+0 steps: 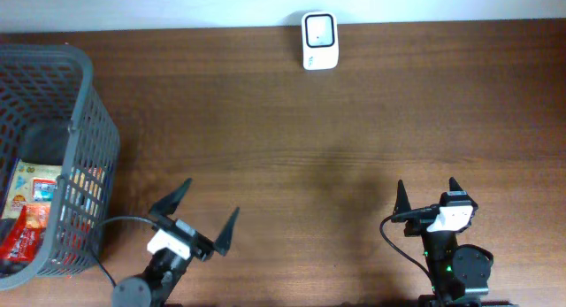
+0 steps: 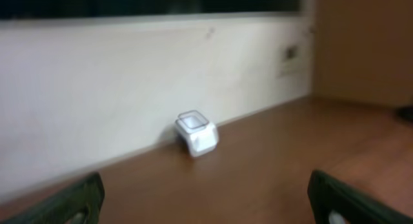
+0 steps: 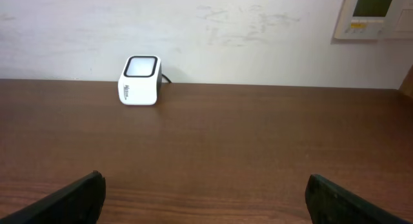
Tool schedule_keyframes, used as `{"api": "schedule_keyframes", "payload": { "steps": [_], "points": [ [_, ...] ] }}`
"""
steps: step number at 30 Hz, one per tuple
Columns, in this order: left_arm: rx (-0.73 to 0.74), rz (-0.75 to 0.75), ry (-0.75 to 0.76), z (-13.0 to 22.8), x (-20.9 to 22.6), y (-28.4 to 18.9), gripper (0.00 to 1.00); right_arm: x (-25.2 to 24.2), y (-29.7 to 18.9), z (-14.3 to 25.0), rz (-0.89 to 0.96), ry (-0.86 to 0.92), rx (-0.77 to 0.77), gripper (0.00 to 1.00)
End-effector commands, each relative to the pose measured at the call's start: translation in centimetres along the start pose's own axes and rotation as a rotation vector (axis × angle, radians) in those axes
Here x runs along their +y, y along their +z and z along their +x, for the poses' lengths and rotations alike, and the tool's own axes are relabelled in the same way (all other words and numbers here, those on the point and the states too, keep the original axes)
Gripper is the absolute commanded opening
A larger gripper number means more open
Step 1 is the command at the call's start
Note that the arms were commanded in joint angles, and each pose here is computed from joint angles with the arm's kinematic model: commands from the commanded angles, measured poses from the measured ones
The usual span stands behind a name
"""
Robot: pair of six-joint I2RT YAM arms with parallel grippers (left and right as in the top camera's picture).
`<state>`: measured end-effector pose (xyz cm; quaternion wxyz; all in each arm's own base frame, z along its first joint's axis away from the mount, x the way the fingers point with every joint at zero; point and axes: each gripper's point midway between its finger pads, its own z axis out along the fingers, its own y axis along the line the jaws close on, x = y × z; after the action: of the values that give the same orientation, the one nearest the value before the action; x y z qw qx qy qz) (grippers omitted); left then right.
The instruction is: Scan the item barcode
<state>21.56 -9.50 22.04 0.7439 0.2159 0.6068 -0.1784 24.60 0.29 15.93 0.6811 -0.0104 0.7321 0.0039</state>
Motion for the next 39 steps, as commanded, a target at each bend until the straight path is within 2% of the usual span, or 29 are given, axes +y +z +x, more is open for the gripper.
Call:
{"api": "schedule_keyframes", "payload": {
  "steps": [1, 4, 8, 10, 12, 14, 16, 18, 19, 20, 22, 24, 27, 30, 34, 37, 39],
  "points": [
    [-0.124, 0.109, 0.093, -5.6, -2.1, -0.5, 0.99, 0.0, 0.0, 0.3, 0.003, 0.003, 0.005, 0.98],
    [-0.248, -0.014, 0.156, -13.5, -0.6, -1.5, 0.99, 0.0, 0.0, 0.3, 0.003, 0.003, 0.005, 0.98],
    [-0.167, -0.115, 0.110, -18.9, 1.9, -0.2, 0.99, 0.0, 0.0, 0.3, 0.003, 0.003, 0.005, 0.99],
    [-0.077, -0.111, 0.069, -20.1, 2.6, 1.0, 0.99, 0.0, 0.0, 0.3, 0.003, 0.003, 0.005, 0.99],
    [0.180, -0.099, 0.052, -21.0, 4.4, 3.9, 0.99, 0.0, 0.0, 0.3, 0.003, 0.003, 0.005, 0.99],
    [0.349, -0.079, -0.023, -21.0, 5.3, 5.5, 0.99, 0.0, 0.0, 0.3, 0.003, 0.003, 0.005, 0.99],
    [0.437, -0.082, -0.025, -21.4, 6.6, 7.2, 0.99, 0.0, 0.0, 0.3, 0.003, 0.003, 0.005, 0.99],
    [0.573, -0.460, -0.141, -20.5, 13.0, 6.1, 0.99, 0.0, 0.0, 0.3, 0.003, 0.003, 0.005, 0.99],
    [0.646, -0.579, -0.187, -19.8, 15.0, 5.3, 0.99, 0.0, 0.0, 0.3, 0.003, 0.003, 0.005, 0.99],
    [0.706, -0.659, -0.287, -18.7, 16.9, 5.1, 0.99, 0.0, 0.0, 0.3, 0.003, 0.003, 0.005, 0.99],
    [0.736, -0.735, -0.355, -17.6, 19.6, 4.8, 0.99, 0.0, 0.0, 0.3, 0.003, 0.003, 0.005, 0.99],
    [0.740, -0.898, -0.477, -15.7, 23.9, 2.6, 0.99, 0.0, 0.0, 0.3, 0.003, 0.003, 0.005, 0.99],
    [0.731, -1.083, -0.618, -14.0, 27.7, -1.3, 0.99, 0.0, 0.0, 0.3, 0.003, 0.003, 0.005, 0.98],
    [0.761, -1.133, -0.662, -12.5, 28.7, -2.7, 0.99, 0.0, 0.0, 0.3, 0.003, 0.003, 0.005, 0.99],
    [0.774, -1.135, -0.667, -9.7, 31.9, -1.1, 0.99, 0.0, 0.0, 0.3, 0.003, 0.003, 0.005, 0.98],
    [0.887, -1.277, -0.632, -5.6, 35.1, -2.7, 0.99, 0.0, 0.0, 0.3, 0.003, 0.003, 0.005, 0.98],
    [0.953, -1.287, -0.663, -3.0, 35.7, -3.1, 0.99, 0.0, 0.0, 0.3, 0.003, 0.003, 0.005, 0.98]
  ]
}}
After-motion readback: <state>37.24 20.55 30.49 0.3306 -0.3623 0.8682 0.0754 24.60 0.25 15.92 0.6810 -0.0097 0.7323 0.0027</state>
